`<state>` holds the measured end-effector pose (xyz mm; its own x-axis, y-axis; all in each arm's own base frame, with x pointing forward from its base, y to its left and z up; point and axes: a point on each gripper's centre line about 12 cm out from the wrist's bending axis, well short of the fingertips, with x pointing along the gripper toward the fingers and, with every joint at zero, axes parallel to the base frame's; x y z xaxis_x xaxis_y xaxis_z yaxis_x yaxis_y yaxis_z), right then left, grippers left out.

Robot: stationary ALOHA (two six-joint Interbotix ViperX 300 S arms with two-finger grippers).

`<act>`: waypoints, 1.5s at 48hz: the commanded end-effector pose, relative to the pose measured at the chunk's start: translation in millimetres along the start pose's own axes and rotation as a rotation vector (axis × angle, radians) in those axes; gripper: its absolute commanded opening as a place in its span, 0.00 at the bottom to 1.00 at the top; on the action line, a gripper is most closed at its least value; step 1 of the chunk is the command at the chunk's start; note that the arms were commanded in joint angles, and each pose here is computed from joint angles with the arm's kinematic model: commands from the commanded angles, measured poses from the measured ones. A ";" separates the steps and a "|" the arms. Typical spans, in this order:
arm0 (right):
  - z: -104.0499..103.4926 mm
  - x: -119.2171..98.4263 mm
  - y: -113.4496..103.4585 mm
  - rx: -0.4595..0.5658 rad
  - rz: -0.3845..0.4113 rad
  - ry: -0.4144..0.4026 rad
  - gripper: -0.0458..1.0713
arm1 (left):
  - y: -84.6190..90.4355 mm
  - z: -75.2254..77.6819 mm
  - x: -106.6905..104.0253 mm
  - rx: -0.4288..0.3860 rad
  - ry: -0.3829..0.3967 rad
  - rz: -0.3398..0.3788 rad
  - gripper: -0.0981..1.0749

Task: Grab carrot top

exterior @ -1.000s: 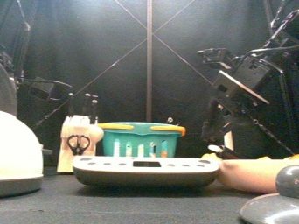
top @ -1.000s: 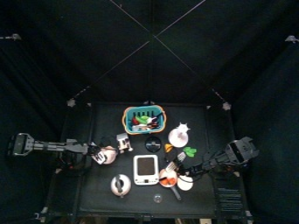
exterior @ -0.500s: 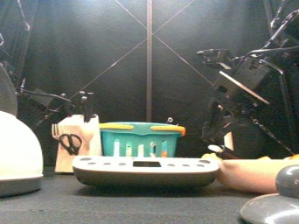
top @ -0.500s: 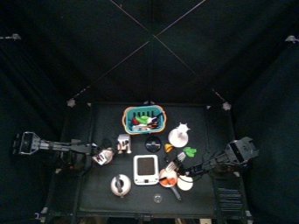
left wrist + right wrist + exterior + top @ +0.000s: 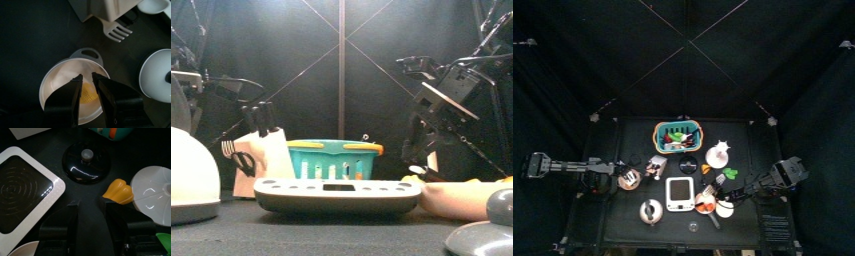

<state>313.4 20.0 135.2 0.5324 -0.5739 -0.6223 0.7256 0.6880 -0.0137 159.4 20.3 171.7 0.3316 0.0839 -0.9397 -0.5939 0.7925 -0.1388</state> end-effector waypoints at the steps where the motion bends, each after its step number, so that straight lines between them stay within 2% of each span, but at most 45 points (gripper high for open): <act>1: 7.1 -0.7 0.8 0.017 0.004 -0.014 0.71 | 0.2 -8.8 1.1 0.022 0.025 0.002 0.66; 5: 6.7 0.8 2.1 0.015 0.004 -0.012 0.71 | 0.9 -20.5 8.1 0.057 0.055 0.006 0.69; 11: 7.6 0.6 5.2 0.021 0.016 -0.008 0.71 | -6.7 -28.1 14.0 -0.016 0.087 -0.074 0.79; 17: 9.5 1.6 4.7 0.025 0.014 -0.010 0.71 | -1.3 -37.3 22.8 -0.013 0.112 -0.059 0.79; 27: 9.2 2.8 4.5 0.024 0.013 -0.008 0.71 | -2.8 -34.4 27.9 0.004 0.050 -0.093 0.80; 37: 10.4 6.6 5.0 0.031 0.010 -0.003 0.71 | -0.4 -39.3 32.9 0.000 0.063 -0.089 0.80; 42: 11.3 7.6 6.0 0.026 0.020 -0.004 0.71 | 0.3 -37.6 40.6 -0.010 0.101 -0.054 0.80; 46: 10.8 9.1 5.8 0.027 0.021 0.001 0.71 | -1.9 -32.1 45.1 -0.021 0.102 -0.048 0.80; 54: 8.8 9.7 7.3 0.023 0.029 0.009 0.71 | 2.3 -32.7 48.8 -0.043 0.123 -0.026 0.80; 62: 9.9 9.9 7.8 0.026 0.029 0.007 0.71 | 6.3 -32.9 46.9 -0.057 0.148 0.000 0.72; 66: 10.0 9.9 7.8 0.025 0.030 0.006 0.71 | 3.2 -25.0 40.6 -0.044 0.111 -0.012 0.70; 72: 9.9 9.9 7.8 0.024 0.029 0.007 0.71 | -4.0 -12.9 20.1 -0.036 0.039 -0.061 0.70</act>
<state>323.7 15.2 127.8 0.5323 -0.5517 -0.6421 0.7198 0.6941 0.0003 151.3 10.2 134.4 0.2894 0.0057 -0.9572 -0.6121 0.7699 -0.1805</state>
